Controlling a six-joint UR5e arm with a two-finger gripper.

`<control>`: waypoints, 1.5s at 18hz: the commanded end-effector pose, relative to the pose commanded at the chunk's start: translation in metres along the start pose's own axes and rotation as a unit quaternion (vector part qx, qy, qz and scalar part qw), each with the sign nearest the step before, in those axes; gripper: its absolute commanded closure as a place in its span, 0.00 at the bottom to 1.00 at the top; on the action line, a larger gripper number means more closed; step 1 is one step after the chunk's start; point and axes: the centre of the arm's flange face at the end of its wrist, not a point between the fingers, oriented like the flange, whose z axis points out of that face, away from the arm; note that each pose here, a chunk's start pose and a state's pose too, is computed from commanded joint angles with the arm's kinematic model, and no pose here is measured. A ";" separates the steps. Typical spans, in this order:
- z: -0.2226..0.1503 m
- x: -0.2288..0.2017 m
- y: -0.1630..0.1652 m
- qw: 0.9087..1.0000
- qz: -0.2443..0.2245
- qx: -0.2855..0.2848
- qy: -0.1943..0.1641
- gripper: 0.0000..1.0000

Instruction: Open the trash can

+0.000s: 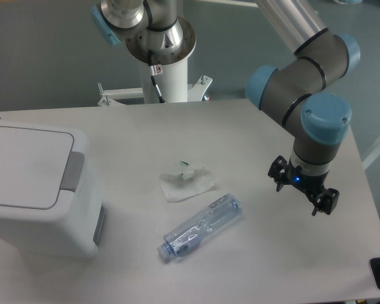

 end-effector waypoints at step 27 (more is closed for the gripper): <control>-0.176 0.138 -0.182 0.925 -0.240 0.288 0.068 0.00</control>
